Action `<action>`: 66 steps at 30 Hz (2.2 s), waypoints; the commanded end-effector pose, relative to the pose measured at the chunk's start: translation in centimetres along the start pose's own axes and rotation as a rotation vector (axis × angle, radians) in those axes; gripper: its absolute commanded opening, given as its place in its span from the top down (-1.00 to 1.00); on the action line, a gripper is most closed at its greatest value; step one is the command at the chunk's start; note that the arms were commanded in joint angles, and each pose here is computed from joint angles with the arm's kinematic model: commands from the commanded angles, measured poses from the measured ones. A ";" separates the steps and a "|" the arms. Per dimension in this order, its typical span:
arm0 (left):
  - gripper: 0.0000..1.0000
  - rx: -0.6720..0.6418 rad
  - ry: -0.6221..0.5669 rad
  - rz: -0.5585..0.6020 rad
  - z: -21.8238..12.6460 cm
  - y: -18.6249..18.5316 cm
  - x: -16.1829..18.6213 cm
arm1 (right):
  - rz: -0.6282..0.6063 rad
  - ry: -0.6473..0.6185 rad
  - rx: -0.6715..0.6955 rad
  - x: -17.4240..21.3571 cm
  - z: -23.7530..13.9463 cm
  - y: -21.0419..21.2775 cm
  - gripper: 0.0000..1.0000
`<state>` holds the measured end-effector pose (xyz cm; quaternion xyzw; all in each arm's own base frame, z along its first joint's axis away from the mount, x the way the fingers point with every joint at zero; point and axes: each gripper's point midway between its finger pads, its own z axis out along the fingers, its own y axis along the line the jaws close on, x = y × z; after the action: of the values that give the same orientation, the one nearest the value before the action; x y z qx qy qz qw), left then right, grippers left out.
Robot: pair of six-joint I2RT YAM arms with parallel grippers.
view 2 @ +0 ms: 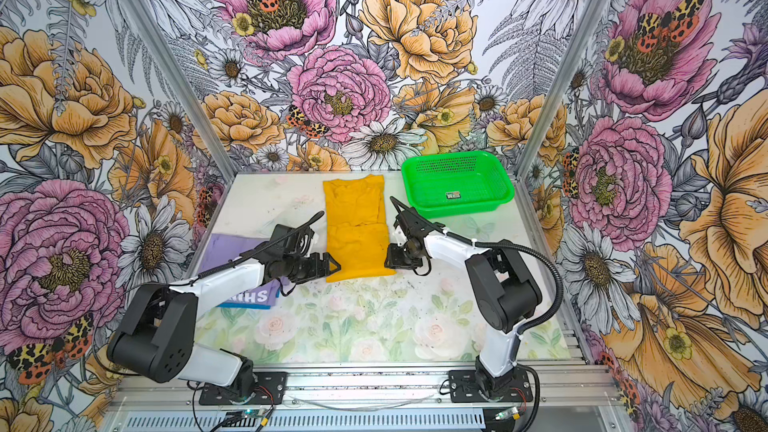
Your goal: Fold and stack the t-shirts
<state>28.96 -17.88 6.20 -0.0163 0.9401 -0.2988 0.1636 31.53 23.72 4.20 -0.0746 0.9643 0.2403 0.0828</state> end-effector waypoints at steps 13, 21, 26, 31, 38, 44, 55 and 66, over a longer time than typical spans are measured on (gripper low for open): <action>-0.19 0.055 -0.017 -0.015 2.7 0.2 2.1 | -0.027 -0.031 -0.054 1.7 0.8 0.6 0.53; 0.80 0.008 -0.021 0.008 2.4 0.6 2.2 | -0.029 -0.059 -0.007 2.2 0.4 -0.4 1.00; 1.00 -0.014 -0.026 0.023 1.4 0.5 3.1 | -0.037 -0.066 -0.008 3.4 -0.5 -0.6 1.00; 1.00 -0.025 -0.025 0.043 0.7 -0.2 4.8 | -0.044 -0.072 -0.017 5.5 -1.6 -0.7 1.00; 1.00 -0.017 0.002 0.031 0.4 -1.4 9.6 | -0.077 -0.054 -0.064 8.8 -3.6 0.4 1.00; 1.00 0.009 0.038 0.011 -0.7 -2.3 16.0 | -0.107 -0.023 -0.108 15.5 -5.9 1.4 1.00; -0.97 0.127 -0.144 0.003 -7.1 -4.2 12.8 | -0.193 -0.229 -0.125 12.6 -10.9 4.2 -0.99; -0.97 0.222 -0.141 0.044 -6.5 -6.8 4.5 | -0.138 -0.229 0.019 4.8 -6.9 4.2 -0.99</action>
<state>20.78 -18.00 10.95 -0.0714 0.9067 -0.3543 0.2172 22.71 22.99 9.53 -0.1234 0.9526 0.2245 0.1640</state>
